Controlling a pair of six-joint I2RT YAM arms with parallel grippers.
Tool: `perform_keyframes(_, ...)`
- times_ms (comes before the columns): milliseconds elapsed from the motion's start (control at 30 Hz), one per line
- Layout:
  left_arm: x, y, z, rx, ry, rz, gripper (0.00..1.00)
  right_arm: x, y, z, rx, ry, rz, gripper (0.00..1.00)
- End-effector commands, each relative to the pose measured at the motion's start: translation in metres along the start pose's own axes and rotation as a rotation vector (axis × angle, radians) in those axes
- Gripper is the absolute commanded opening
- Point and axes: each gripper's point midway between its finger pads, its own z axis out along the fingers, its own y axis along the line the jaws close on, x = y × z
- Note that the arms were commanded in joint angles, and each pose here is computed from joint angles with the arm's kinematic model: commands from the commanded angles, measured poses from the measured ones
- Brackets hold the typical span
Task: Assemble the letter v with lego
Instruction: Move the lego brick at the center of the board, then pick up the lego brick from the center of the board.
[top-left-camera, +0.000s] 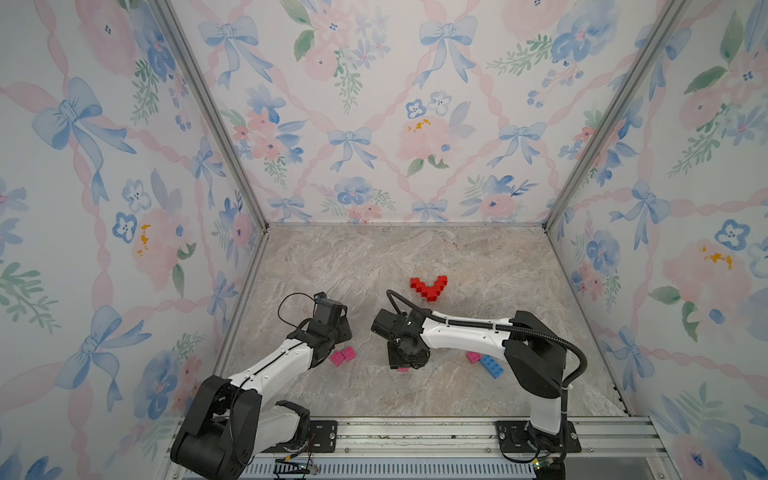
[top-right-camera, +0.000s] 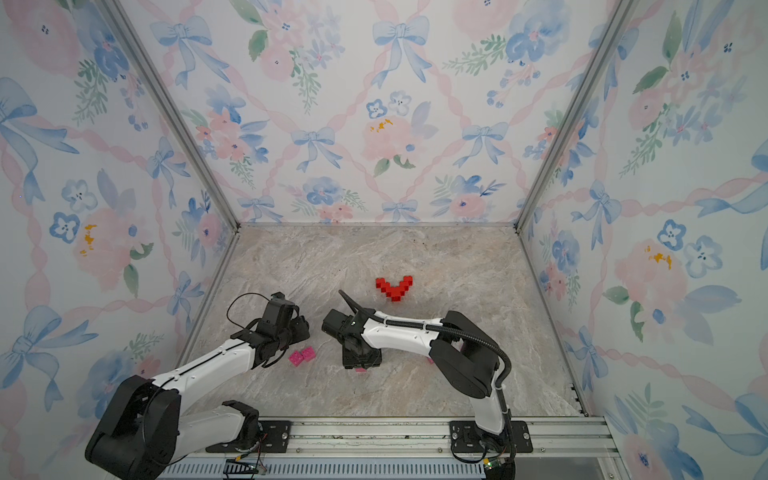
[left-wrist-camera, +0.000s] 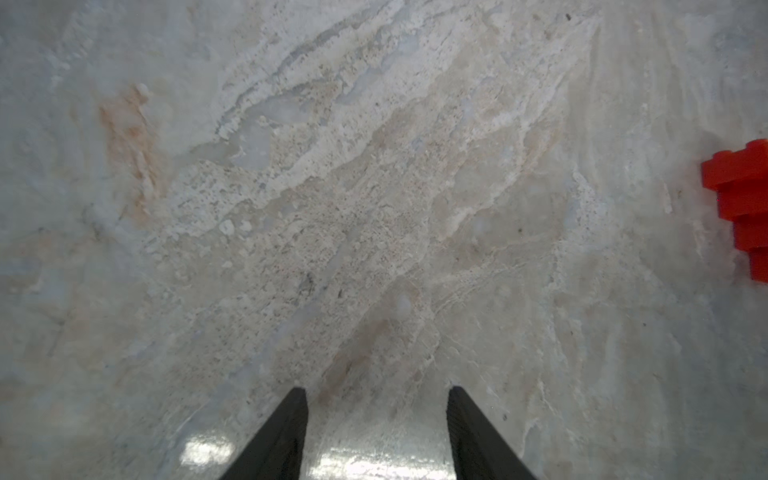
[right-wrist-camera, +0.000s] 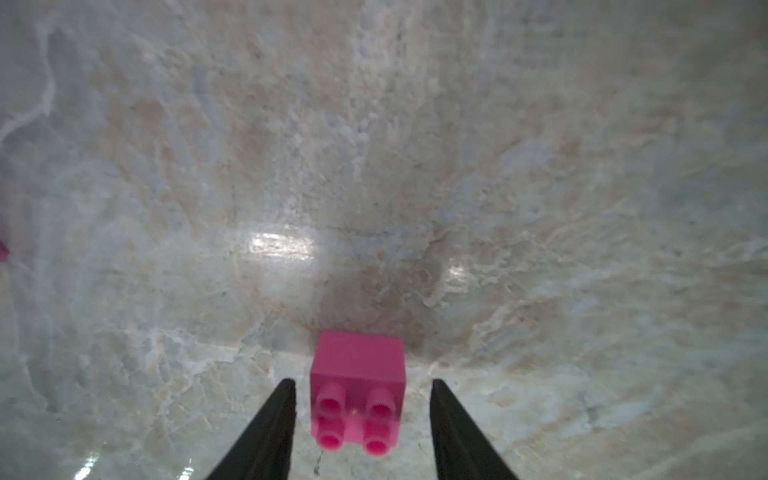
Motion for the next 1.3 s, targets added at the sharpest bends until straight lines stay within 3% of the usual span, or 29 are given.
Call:
perform_keyframes(0,0.004,-0.012,-0.001,0.055,-0.007,-0.055,0.53,-0.001,-0.011,0.007,0.020,0.017,0.012,0.44)
perform_keyframes(200,0.046,-0.018,-0.004,0.111,0.085,-0.095,0.50,-0.015,-0.034,-0.003,0.033,0.006,0.019,0.27)
perform_keyframes(467,0.087,-0.024,-0.013,0.159,0.153,-0.140,0.48,-0.073,-0.075,-0.011,0.028,-0.033,0.043,0.24)
perform_keyframes(767,0.096,-0.083,-0.031,0.254,0.183,-0.084,0.47,-0.106,-0.081,0.003,0.014,-0.023,0.064,0.25)
perform_keyframes(833,0.083,-0.096,-0.036,0.280,0.156,-0.067,0.52,-0.106,-0.081,0.005,0.014,-0.016,0.070,0.33)
perform_keyframes(967,0.062,-0.095,-0.039,0.204,0.137,0.042,0.72,-0.107,-0.093,-0.008,0.024,-0.027,0.093,0.78)
perform_keyframes(1067,0.053,-0.082,-0.042,0.129,0.153,0.124,0.80,-0.094,-0.118,-0.042,0.071,-0.052,0.149,0.95)
perform_keyframes(1100,0.049,-0.076,-0.044,0.100,0.150,0.139,0.80,-0.086,-0.130,-0.053,0.093,-0.061,0.177,0.99)
perform_keyframes(1267,0.048,-0.037,-0.048,-0.059,0.170,0.207,0.81,-0.017,-0.196,-0.094,0.173,-0.036,0.346,0.97)
